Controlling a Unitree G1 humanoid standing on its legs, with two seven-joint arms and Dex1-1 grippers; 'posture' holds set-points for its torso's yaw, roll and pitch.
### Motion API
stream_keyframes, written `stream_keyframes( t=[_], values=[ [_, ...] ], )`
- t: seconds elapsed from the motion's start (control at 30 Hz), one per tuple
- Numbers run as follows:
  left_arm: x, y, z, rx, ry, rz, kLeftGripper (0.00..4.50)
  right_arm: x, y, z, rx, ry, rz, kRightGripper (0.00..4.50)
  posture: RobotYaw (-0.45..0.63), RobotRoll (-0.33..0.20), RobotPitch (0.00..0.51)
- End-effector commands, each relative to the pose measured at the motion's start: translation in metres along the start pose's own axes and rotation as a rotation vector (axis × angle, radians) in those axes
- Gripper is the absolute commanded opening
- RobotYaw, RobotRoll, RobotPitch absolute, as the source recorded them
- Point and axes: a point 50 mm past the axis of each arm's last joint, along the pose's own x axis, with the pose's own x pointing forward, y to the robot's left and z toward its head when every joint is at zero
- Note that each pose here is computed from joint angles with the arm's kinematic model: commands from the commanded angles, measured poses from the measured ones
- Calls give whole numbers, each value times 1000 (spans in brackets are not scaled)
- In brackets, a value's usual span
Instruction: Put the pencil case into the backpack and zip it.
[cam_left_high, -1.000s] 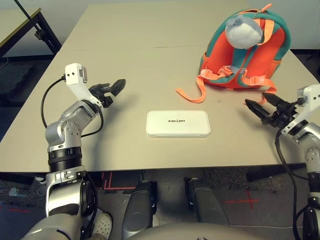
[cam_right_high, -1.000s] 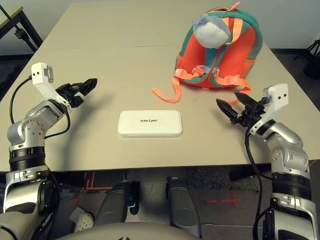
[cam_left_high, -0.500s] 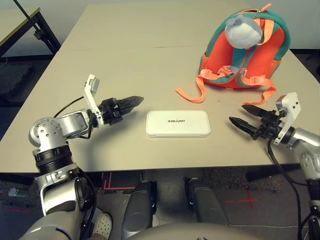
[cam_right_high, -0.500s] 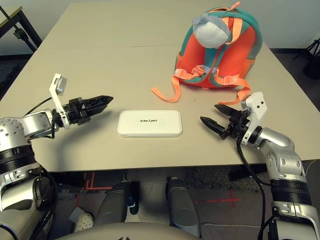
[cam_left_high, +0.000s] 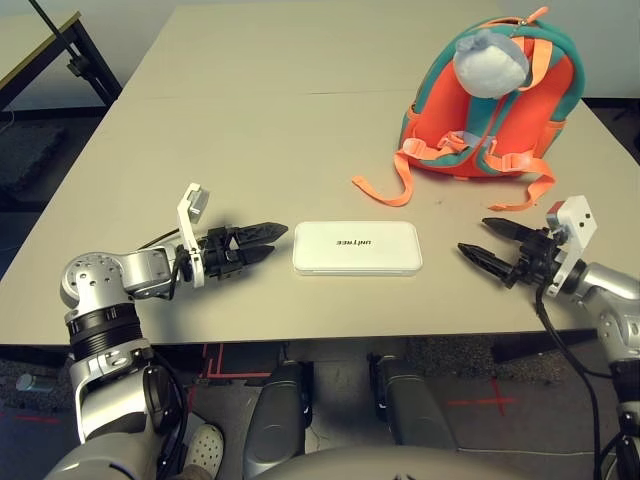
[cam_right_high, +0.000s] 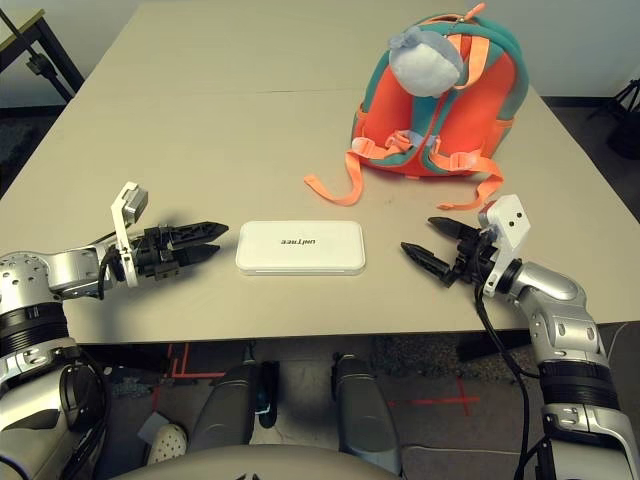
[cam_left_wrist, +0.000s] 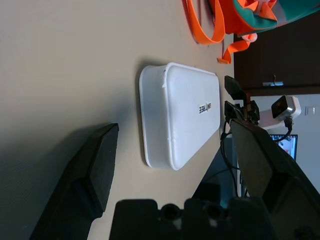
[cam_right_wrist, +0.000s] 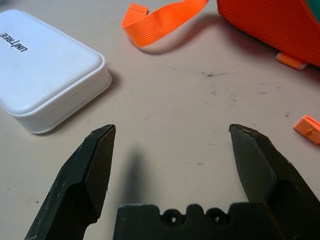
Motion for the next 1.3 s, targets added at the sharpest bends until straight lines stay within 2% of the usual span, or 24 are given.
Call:
stream_keyframes(
  t=[0.03,0.37,0.5,0.6,0.63,0.93,1.3],
  values=[
    [4,0,-1,-19,33,-14,4445,1,4,-6,4,22,17,4500,-135,0,159],
    [12,2,-3,-33,119,-17,4445,6,9,-6,-7,27,39,4500,-140,0,161],
    [12,4,0,-40,109,2,4445,6,12,-6,-12,37,57,4500,-142,0,163],
    [13,5,1,-37,112,13,4500,7,16,-7,-15,51,84,3905,-143,0,162],
    [14,6,1,-35,111,15,4500,8,19,-6,-19,55,97,3581,-143,0,162],
    [16,8,3,-28,88,25,4500,23,34,-4,-41,68,149,33,-139,0,162],
    [17,9,5,-25,63,36,4500,37,53,-4,-39,70,205,33,-137,0,167]
  ],
)
